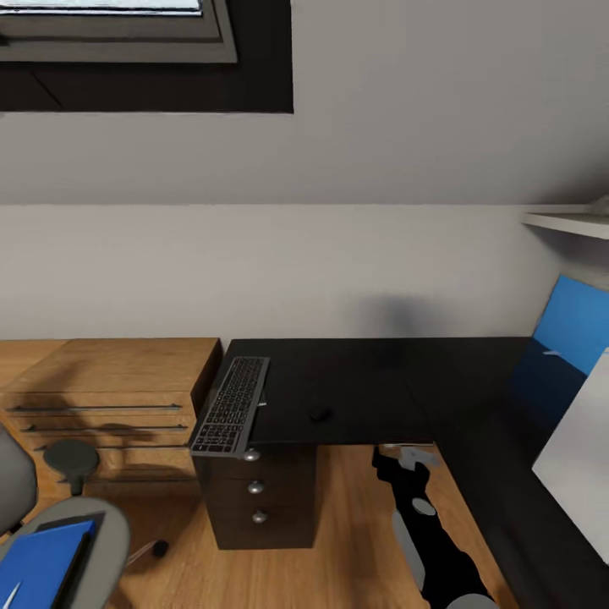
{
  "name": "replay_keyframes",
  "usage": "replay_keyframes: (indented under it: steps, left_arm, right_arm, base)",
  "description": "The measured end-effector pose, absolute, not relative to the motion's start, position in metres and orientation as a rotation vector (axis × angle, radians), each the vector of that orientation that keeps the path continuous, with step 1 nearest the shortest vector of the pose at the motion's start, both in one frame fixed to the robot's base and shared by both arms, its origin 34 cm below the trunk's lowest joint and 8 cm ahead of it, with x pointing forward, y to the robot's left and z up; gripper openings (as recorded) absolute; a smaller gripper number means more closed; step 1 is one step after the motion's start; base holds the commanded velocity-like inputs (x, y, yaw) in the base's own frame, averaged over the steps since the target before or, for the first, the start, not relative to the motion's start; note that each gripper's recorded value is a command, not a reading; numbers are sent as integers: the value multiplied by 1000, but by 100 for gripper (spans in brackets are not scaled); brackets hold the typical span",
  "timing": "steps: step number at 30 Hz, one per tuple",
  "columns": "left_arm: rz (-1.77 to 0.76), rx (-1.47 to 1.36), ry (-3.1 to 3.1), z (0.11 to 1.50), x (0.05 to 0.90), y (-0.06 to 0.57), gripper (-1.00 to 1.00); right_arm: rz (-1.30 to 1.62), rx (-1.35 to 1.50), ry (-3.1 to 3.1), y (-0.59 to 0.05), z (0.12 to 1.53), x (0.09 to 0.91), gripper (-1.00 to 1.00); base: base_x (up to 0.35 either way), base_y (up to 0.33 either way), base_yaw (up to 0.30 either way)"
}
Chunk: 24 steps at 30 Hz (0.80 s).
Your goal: In the bedroom, organize the workspace by keeping the computer under the desk, ensuring the monitor is on the desk, placing the keyboard on the desk next to the monitor, placing the mouse on the desk next to the keyboard, moving the folder from the swivel chair onto the desk next to the mouse, stacking the notebook on top of the folder with the pen on top of the notebook, and positioning the swivel chair next to the desk.
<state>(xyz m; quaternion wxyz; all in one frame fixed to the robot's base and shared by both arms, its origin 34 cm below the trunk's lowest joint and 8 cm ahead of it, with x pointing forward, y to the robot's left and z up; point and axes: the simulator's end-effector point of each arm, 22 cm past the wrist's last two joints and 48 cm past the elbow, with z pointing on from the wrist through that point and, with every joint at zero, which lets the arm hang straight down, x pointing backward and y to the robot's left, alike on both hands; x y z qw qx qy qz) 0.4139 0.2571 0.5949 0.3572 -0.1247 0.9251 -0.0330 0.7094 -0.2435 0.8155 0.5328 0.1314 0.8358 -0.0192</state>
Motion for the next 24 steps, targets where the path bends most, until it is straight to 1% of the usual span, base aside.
replay_keyframes:
  steps: [3,7,16,24]
  left_arm:
    - [-85,-323,2387,595,414,257,100]
    - [-83,-323,2387,595,414,258,100]
    - [-61,-318,2385,596,414,271,100]
    - [-43,-326,2386,595,413,277,100]
  right_arm:
    - [-45,289,1993,-235,802,702,100]
    - [-47,254,2022,-224,773,684,100]
    - [-58,170,2062,-209,723,640,100]
    - [-61,150,2097,-206,682,583,100]
  base:
    - [-219,-84,0]
    - [-98,-42,0]
    - [-20,-9,0]
    - [-2,-1,0]
